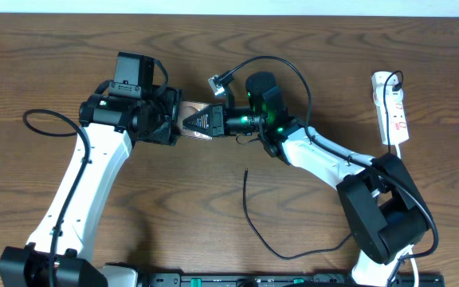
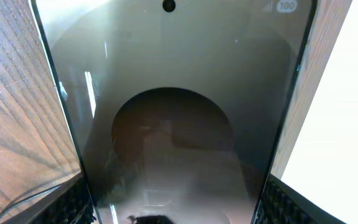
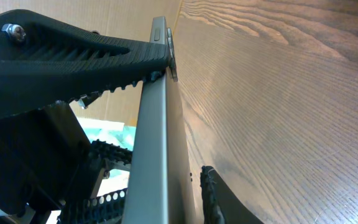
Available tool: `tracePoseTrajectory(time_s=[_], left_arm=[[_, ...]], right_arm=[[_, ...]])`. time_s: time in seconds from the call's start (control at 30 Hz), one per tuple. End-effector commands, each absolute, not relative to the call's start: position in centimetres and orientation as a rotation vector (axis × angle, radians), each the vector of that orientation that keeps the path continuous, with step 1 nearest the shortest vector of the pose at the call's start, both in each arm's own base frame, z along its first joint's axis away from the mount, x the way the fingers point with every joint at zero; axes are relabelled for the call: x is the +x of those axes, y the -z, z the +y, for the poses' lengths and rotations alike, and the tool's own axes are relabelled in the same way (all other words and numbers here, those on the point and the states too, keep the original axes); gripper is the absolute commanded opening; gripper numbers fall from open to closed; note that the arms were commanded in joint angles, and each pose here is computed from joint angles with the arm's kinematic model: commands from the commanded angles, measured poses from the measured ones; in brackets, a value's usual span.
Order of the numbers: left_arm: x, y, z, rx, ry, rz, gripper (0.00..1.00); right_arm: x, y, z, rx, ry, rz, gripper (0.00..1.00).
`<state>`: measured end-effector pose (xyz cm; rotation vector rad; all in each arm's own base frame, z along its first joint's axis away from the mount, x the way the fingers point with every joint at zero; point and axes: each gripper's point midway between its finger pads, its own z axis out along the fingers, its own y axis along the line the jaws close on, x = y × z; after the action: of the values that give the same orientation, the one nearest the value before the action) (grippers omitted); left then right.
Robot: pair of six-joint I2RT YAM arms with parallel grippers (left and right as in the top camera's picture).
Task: Plug charger to phone and switch on socket
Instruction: 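Close the right gripper on the phone's side edge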
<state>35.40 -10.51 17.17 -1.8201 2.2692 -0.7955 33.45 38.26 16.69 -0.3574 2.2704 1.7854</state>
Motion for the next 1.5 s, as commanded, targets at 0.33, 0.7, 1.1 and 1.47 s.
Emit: tracePoseTrajectory(time_s=[0.33, 0.7, 1.1, 1.47], left_arm=[[35.49, -17.31, -10.77, -1.818, 0.808, 2.264, 0.13], [35.49, -17.28, -10.77, -1.819, 0.807, 2.265, 0.27], [35.43, -17.17, -10.74, -1.808, 0.802, 2.275, 0.72], [35.11, -17.02, -10.77, -1.808, 0.792, 2.292, 0.91]], right_arm=[[33.20, -17.16, 38.80, -0.383, -1.791, 2.257, 0.09], [33.18, -17.17, 38.79, -0.385, -1.793, 2.257, 0.05], [33.20, -17.18, 38.76, -0.384, -1.793, 2.257, 0.01], [33.72, -17.42, 38.20, -0.354, -1.812, 2.258, 0.01]])
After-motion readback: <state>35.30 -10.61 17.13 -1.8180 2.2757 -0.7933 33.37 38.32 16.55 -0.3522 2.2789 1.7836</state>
